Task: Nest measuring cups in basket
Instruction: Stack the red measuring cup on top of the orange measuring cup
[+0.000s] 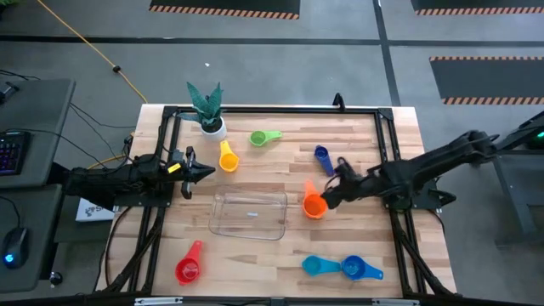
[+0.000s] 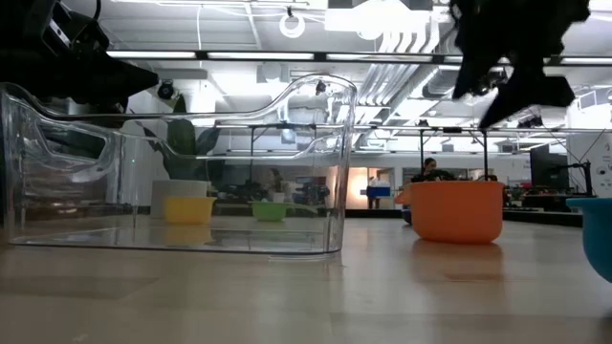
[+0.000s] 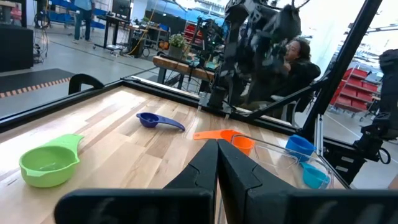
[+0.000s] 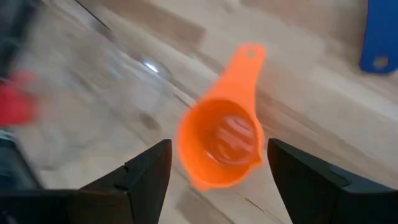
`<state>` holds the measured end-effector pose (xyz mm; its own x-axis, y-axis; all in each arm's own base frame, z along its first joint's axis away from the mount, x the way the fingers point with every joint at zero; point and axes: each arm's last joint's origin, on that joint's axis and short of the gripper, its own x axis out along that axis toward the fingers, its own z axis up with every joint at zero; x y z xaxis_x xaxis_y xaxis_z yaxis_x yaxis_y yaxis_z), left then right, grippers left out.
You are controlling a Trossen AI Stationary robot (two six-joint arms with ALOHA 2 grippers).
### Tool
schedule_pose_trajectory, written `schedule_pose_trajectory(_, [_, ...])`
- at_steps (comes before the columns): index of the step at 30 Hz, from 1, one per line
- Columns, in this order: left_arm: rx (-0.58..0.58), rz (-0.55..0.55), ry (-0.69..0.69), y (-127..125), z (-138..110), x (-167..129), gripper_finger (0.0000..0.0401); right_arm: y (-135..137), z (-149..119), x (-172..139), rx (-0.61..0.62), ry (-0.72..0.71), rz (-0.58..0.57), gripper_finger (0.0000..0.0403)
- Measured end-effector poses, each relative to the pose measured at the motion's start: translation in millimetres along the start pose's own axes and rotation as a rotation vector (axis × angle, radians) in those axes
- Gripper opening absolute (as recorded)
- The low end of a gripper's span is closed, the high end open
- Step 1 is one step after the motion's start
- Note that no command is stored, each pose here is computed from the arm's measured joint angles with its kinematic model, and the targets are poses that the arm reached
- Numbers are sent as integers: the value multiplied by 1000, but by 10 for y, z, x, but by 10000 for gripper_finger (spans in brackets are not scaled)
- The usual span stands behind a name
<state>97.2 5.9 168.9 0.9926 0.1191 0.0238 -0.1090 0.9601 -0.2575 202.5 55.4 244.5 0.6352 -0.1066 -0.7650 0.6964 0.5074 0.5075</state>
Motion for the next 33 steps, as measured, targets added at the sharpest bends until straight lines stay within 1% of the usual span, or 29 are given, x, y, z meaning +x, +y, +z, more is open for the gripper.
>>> schedule_pose_trajectory(4, [0,0,0,0,0,0,1,-20,146,-348,57,-185,143,257])
schedule_pose_trajectory(6, [0,0,0,0,0,0,1,-18,223,-520,59,-298,224,257])
schedule_pose_trajectory(9, [0,0,0,0,0,0,1,3,333,-759,33,-470,336,257])
schedule_pose_trajectory(13, [0,0,0,0,0,0,1,54,446,-986,-44,-678,409,256])
schedule_pose_trajectory(15, [0,0,0,0,0,0,1,85,486,-1051,-89,-766,408,256])
schedule_pose_trajectory(17, [0,0,0,0,0,0,1,107,515,-1088,-130,-839,378,256])
schedule_pose_trajectory(21, [0,0,0,0,0,0,1,107,541,-1117,-185,-922,292,256])
schedule_pose_trajectory(23, [0,0,0,0,0,0,1,105,545,-1121,-206,-937,268,256])
schedule_pose_trajectory(28, [0,0,0,0,0,0,1,111,547,-1125,-165,-932,296,256])
schedule_pose_trajectory(33, [0,0,0,0,0,0,1,115,551,-1133,-151,-934,309,256])
